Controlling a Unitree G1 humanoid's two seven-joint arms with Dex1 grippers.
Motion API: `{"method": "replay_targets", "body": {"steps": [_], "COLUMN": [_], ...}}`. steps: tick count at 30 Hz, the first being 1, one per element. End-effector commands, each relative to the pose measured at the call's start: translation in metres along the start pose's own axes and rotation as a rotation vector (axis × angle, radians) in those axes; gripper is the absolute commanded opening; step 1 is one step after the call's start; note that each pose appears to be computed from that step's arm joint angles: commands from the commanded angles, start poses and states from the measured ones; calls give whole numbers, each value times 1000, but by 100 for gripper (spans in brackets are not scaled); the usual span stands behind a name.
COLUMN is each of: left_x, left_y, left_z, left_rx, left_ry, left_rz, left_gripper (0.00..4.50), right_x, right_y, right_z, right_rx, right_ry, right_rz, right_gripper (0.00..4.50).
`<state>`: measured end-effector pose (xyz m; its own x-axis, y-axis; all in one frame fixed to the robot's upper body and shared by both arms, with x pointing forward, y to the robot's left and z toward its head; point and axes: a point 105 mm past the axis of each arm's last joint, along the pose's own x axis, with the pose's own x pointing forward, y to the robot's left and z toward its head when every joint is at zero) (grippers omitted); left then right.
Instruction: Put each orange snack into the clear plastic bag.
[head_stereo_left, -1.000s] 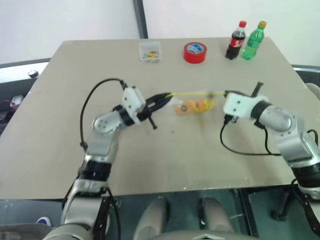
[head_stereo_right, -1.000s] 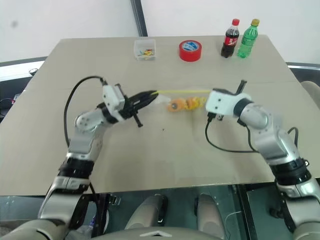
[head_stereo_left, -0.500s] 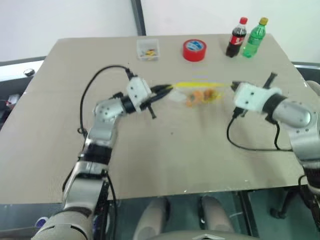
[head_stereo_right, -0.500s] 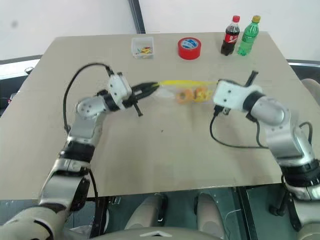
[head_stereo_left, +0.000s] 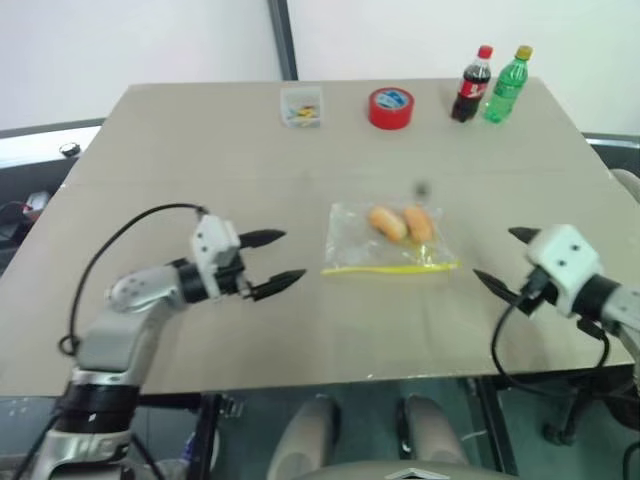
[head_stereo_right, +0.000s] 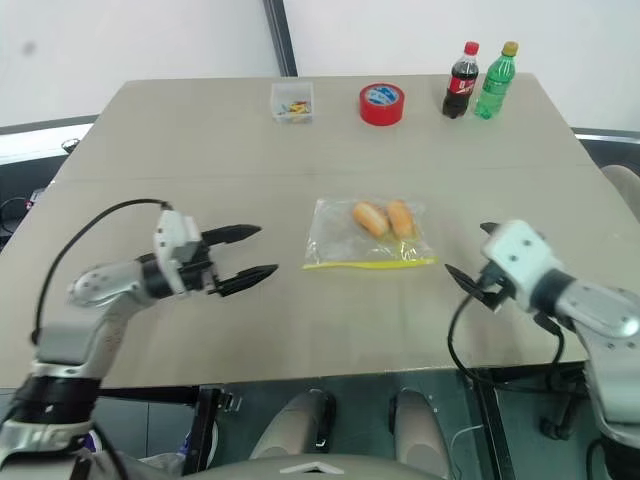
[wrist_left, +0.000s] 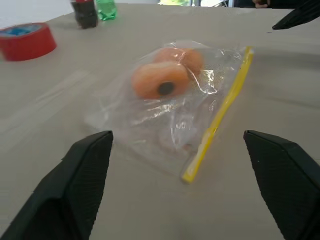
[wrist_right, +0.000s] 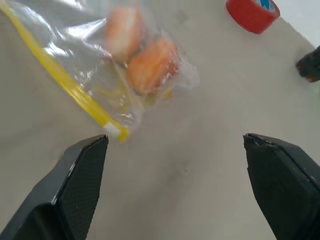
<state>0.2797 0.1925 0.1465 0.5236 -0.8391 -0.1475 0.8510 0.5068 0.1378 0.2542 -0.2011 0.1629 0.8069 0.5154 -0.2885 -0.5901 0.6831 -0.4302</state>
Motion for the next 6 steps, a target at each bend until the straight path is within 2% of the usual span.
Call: {"method": "replay_targets", "body": {"steps": [1,6], "left_x": [-19,-30], "left_y": [-1,1], "left_z": [22,23], "left_rx": [1,6], "left_ry": [-40,3], "left_rz": [-4,-1], "left_gripper": [440,440], "right_x": [-22,-32], "right_y": [-2,0], "right_z": [16,16], "right_rx": [17,51], "right_ry": [-61,-57], "right_rz": [13,49], "right_gripper": [450,450]}}
